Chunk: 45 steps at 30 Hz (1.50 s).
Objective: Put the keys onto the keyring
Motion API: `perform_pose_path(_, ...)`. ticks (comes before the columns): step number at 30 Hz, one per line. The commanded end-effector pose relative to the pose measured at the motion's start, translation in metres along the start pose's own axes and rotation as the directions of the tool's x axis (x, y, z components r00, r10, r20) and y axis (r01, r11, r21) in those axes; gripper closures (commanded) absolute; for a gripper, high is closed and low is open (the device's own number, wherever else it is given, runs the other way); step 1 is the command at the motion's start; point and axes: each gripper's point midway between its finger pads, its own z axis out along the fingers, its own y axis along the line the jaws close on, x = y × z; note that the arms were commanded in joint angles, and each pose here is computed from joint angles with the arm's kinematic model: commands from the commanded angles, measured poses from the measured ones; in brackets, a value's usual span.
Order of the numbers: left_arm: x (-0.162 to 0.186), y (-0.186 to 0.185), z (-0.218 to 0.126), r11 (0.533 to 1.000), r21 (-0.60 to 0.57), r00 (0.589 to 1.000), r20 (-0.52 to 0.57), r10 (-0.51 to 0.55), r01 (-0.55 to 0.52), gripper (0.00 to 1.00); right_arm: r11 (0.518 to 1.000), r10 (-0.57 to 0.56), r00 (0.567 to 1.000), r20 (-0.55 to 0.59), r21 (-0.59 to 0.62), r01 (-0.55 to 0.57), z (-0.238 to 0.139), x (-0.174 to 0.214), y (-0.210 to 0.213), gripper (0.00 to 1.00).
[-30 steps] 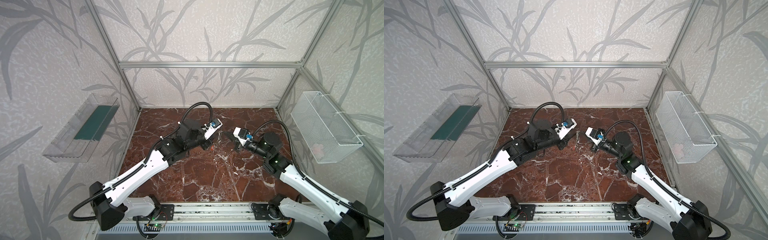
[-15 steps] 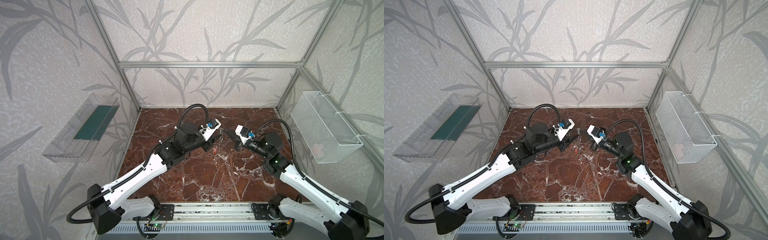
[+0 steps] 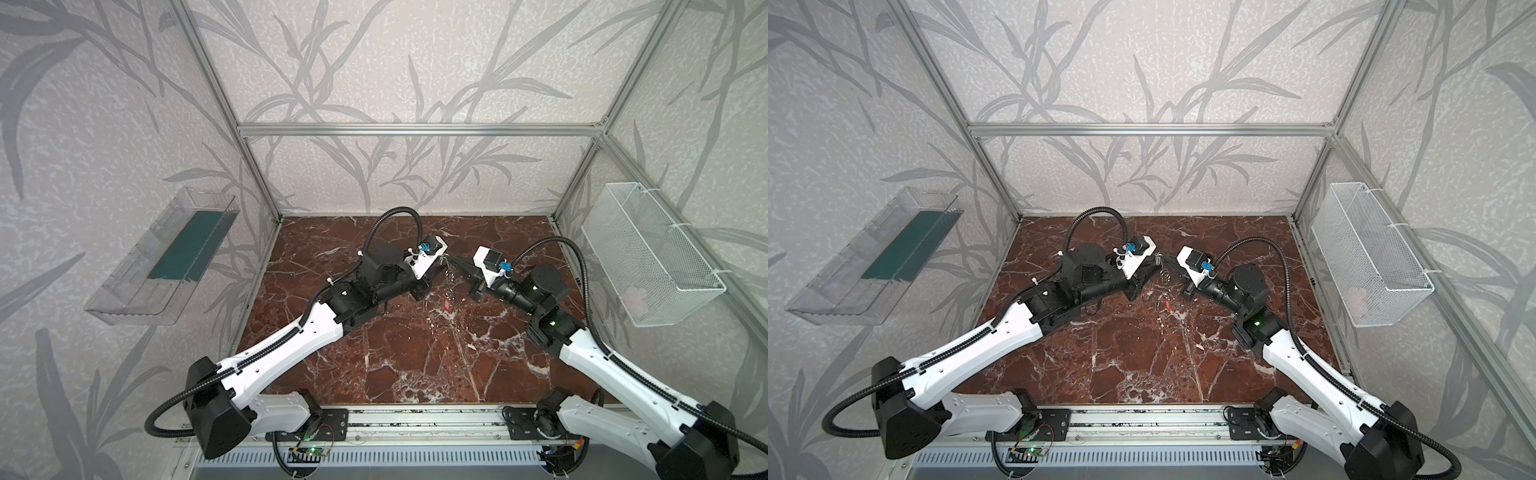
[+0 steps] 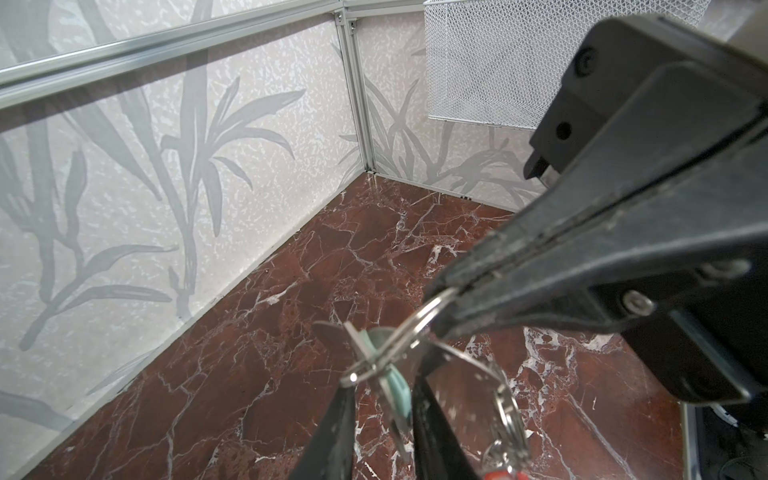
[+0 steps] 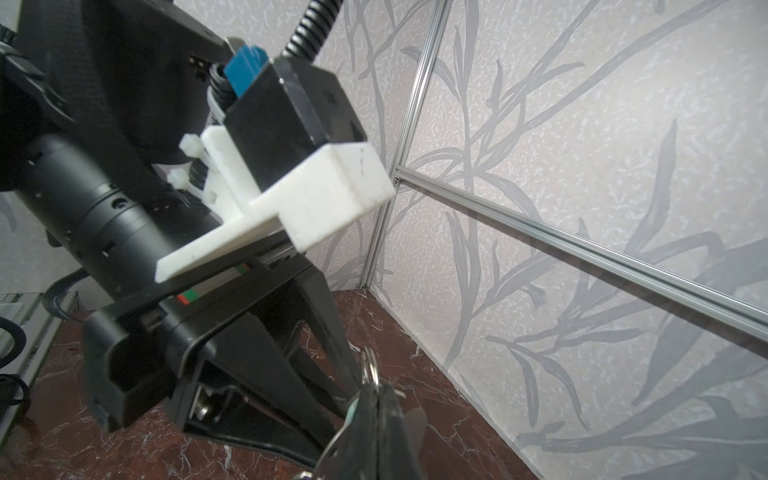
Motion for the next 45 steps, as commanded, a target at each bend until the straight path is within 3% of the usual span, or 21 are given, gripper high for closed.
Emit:
perform_pose_path(1, -0.022, 0.0, -0.001, 1.0, 0.002, 0.998, 0.058, 0.005, -0.006, 0.81, 1.0, 0.015, 0.998, 0.058, 0.022, -0.017, 0.0, -0.015, -0.004, 1.0)
perform_pose_path(9, -0.023, -0.001, 0.001, 0.999, -0.012, 0.997, 0.062, 0.033, -0.033, 1.0, 0.997, 0.053, 0.996, 0.066, 0.058, -0.057, -0.001, -0.015, -0.01, 1.0)
perform_pose_path(21, -0.021, -0.01, 0.002, 0.982, -0.094, 0.984, 0.058, 0.171, -0.165, 1.0, 0.967, 0.143, 0.987, 0.079, 0.199, -0.156, -0.004, -0.014, -0.036, 1.0)
perform_pose_path(31, -0.02, -0.012, 0.017, 0.928, -0.213, 0.949, 0.006, 0.315, -0.307, 1.0, 0.948, 0.229, 0.969, 0.091, 0.206, -0.243, -0.001, -0.013, -0.04, 1.0)
perform_pose_path(34, -0.027, -0.005, 0.013, 0.924, -0.261, 0.954, 0.037, 0.298, -0.279, 0.83, 0.956, 0.212, 0.974, 0.083, 0.191, -0.224, -0.002, -0.013, -0.036, 1.0)
perform_pose_path(42, -0.027, -0.006, 0.0, 0.936, -0.253, 0.96, 0.073, 0.271, -0.245, 0.83, 0.955, 0.227, 0.97, 0.09, 0.175, -0.24, -0.001, -0.011, -0.034, 1.0)
perform_pose_path(45, -0.028, 0.0, 0.0, 0.946, -0.269, 0.971, 0.105, 0.217, -0.182, 0.74, 0.957, 0.231, 0.966, 0.113, 0.151, -0.246, 0.0, -0.015, -0.032, 1.0)
